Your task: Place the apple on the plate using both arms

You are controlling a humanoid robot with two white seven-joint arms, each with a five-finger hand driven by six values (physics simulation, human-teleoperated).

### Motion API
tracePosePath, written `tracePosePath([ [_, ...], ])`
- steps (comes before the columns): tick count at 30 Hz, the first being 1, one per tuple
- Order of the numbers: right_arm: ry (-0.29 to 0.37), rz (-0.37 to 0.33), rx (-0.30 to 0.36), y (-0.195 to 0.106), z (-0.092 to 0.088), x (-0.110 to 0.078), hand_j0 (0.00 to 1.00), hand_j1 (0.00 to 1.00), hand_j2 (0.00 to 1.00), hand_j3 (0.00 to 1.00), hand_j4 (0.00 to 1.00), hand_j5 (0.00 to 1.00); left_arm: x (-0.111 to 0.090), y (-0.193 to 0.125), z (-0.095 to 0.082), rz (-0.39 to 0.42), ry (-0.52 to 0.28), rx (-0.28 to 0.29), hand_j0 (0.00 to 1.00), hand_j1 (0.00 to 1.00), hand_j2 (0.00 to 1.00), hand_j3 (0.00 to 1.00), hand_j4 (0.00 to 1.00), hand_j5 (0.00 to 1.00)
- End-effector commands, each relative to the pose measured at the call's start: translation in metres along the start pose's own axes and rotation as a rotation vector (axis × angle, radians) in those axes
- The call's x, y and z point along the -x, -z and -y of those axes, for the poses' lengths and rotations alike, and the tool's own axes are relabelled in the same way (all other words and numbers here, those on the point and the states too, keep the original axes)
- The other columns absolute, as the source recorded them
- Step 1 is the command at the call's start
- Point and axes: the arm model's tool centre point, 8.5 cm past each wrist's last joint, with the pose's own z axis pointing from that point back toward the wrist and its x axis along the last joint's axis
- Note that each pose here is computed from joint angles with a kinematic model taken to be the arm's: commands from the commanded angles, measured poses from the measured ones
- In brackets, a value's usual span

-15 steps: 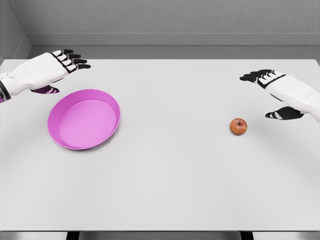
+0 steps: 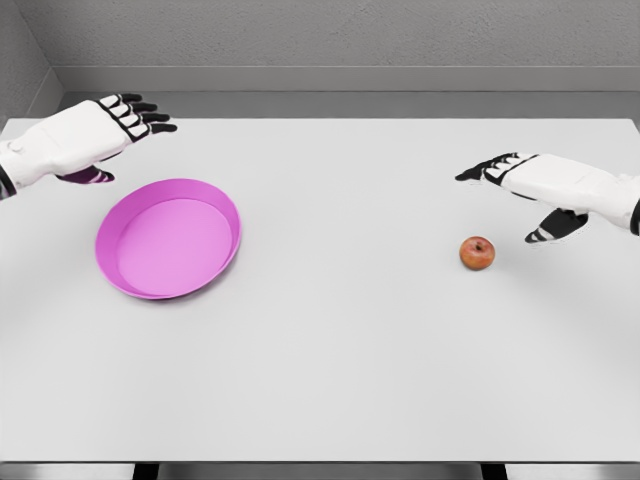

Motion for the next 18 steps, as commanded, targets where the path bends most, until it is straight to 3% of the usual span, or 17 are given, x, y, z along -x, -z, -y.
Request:
tracePosePath([
  [1, 0.075, 0.006, -0.176, 0.026, -0.045, -0.007, 1.0, 1.0, 1.0, 1.0, 1.0, 1.0, 0.001, -0.001, 0.0, -0.005, -0.004, -0.002, 1.0, 1.0, 1.0, 1.0, 1.0, 1.0],
  [10, 0.101, -0.027, -0.217, 0.04, -0.054, 0.007, 1.0, 1.0, 1.0, 1.0, 1.0, 1.0, 0.002, -0.001, -0.002, -0.006, 0.0, -0.002, 1.0, 1.0, 1.0, 1.0, 1.0, 1.0],
  [15, 0.094, -0.031, -0.219, 0.054, -0.045, 0.011, 1.0, 1.0, 1.0, 1.0, 1.0, 1.0, 0.0, 0.0, -0.001, -0.001, 0.002, 0.0, 1.0, 1.0, 1.0, 1.0, 1.0, 1.0],
  [18, 0.098, -0.031, -0.237, 0.058, -0.051, 0.011, 1.0, 1.0, 1.0, 1.0, 1.0, 1.0, 0.0, 0.0, -0.001, 0.001, 0.001, 0.0, 1.0, 1.0, 1.0, 1.0, 1.0, 1.0],
])
